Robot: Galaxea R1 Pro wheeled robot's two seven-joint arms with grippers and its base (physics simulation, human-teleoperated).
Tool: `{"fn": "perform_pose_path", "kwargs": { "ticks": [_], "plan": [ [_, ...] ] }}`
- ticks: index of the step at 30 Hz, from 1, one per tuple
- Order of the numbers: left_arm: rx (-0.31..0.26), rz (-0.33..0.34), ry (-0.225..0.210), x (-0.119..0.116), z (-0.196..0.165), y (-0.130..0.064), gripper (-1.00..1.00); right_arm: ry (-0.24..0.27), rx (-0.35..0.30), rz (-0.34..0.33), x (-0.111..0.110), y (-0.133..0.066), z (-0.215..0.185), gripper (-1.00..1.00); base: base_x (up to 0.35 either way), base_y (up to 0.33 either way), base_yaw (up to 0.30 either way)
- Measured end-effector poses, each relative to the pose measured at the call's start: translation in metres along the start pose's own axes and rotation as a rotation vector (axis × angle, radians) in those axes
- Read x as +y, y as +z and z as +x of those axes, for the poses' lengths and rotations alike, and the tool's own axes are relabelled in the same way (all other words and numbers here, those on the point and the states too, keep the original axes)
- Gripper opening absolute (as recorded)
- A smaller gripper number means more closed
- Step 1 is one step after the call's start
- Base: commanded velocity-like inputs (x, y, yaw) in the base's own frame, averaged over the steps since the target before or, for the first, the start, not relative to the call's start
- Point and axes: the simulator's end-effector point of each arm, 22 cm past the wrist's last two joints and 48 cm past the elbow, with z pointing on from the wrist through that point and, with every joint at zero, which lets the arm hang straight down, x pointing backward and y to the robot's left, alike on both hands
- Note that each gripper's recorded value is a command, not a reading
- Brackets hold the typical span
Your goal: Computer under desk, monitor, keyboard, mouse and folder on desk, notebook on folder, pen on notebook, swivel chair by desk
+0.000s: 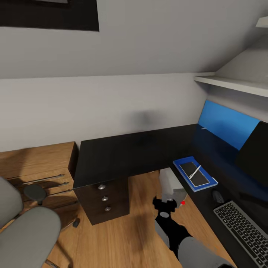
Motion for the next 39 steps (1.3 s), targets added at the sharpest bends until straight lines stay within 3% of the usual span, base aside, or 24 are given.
{"fn": "perform_pose_path", "kwargs": {
  "ticks": [4,6,8,11,17,20,23,27,30,31,34,37,39],
  "plan": [
    [0.003,0.014,0.004,-0.001,-0.001,-0.003,1.0,-0.061,0.03,0.011,-0.013,-0.006,0.046,1.0,0.0,0.0,0.0],
    [0.005,0.017,0.005,-0.001,0.0,-0.005,1.0,-0.092,0.078,0.024,-0.026,-0.013,0.079,1.0,0.0,0.0,0.0],
    [0.008,0.021,0.005,-0.002,0.001,-0.007,1.0,-0.128,0.133,0.018,-0.038,-0.025,0.121,1.0,0.0,0.0,0.0],
    [0.021,0.018,0.009,-0.001,0.007,-0.009,1.0,-0.141,0.181,-0.029,-0.053,-0.05,0.179,1.0,0.0,0.0,0.0],
    [0.043,0.009,0.016,0.004,0.019,-0.012,1.0,-0.177,0.239,-0.052,-0.096,-0.087,0.247,1.0,0.0,0.0,0.0],
    [0.077,-0.006,0.027,0.011,0.036,-0.013,1.0,-0.188,0.26,-0.079,-0.106,-0.096,0.263,1.0,0.0,0.0,0.004],
    [0.167,-0.046,0.062,0.032,0.082,-0.014,1.0,-0.195,0.3,-0.15,-0.107,-0.114,0.287,1.0,0.0,0.0,0.146],
    [0.236,-0.06,0.092,0.046,0.117,-0.019,1.0,-0.18,0.312,-0.166,-0.106,-0.121,0.292,1.0,0.0,0.0,0.249],
    [0.248,-0.06,0.098,0.047,0.123,-0.022,1.0,-0.176,0.308,-0.165,-0.107,-0.123,0.291,1.0,0.0,0.0,0.282],
    [0.26,-0.062,0.103,0.049,0.129,-0.024,1.0,-0.124,0.251,-0.138,-0.111,-0.119,0.277,1.0,0.0,0.0,0.289],
    [0.262,-0.058,0.105,0.047,0.132,-0.026,1.0,-0.078,0.199,-0.114,-0.115,-0.117,0.266,1.0,0.0,0.0,0.29],
    [0.196,-0.062,0.087,0.047,0.126,-0.024,1.0,-0.076,0.176,-0.082,-0.136,-0.112,0.261,1.0,-0.043,0.0,0.272],
    [0.159,-0.051,0.113,0.045,0.13,-0.025,1.0,-0.085,0.171,-0.072,-0.146,-0.11,0.26,1.0,-0.227,0.0,0.129]
  ]
}}
